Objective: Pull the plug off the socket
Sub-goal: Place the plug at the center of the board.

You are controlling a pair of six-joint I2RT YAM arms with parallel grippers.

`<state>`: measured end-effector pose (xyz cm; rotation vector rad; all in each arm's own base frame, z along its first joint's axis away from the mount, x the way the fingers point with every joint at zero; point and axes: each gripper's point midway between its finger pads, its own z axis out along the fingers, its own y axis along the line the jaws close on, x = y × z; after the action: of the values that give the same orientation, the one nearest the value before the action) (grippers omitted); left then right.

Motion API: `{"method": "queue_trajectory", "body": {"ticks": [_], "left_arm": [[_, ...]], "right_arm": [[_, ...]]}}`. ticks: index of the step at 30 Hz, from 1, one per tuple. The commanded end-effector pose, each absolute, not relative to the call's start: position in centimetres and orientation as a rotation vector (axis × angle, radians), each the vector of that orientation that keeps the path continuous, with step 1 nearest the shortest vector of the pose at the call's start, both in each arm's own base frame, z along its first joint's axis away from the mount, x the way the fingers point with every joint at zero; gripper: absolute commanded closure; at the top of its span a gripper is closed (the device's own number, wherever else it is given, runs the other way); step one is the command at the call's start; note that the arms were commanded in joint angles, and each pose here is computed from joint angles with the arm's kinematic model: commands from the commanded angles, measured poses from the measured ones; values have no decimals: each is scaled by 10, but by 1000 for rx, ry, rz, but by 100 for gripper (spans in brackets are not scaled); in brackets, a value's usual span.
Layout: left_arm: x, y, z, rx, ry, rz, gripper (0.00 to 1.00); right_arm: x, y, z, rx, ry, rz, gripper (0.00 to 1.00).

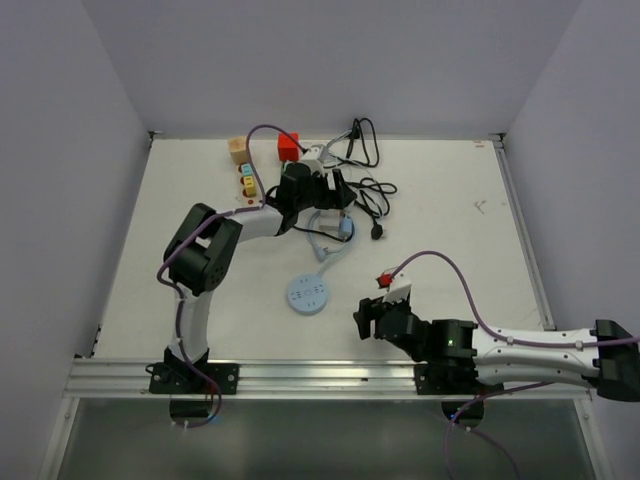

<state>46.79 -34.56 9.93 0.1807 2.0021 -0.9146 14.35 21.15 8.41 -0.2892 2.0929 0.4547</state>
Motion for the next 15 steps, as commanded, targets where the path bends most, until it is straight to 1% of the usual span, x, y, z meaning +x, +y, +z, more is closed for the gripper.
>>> {"method": "queue_trajectory", "body": {"ticks": [1,2,3,5,6,8,11,12,13,14,15], "left_arm": [[471,-341,98,192,2016,-881,13],[470,-337,97,189,2021,-864,12],[468,-336,108,196,2003,-860,11],[466,-332,116,225,1993,-830,7],[466,-330,131,239,1967,-816,3],[469,-319,143,254,1975,-731,1],[465,-303,182,261,1927,-650,0],[462,-295,209,251,1879,-628,0],[461,-283,216,233,1871,-570,0],[455,-273,246,208,1818,-551,0],[449,-265,257,184,1814,-530,0]], "right_arm": [[149,207,92,-225,2066,462,27],[149,207,93,-219,2061,467,27],[149,207,93,-222,2062,463,27],[149,209,94,-224,2058,471,26],[149,210,94,-228,2058,473,27],[149,215,96,-239,2054,483,27],[150,225,97,-258,2054,491,29],[150,231,97,-273,2061,494,30],[150,239,102,-282,2045,523,31],[151,247,105,-295,2038,540,35],[150,254,102,-342,2051,542,37]]}}
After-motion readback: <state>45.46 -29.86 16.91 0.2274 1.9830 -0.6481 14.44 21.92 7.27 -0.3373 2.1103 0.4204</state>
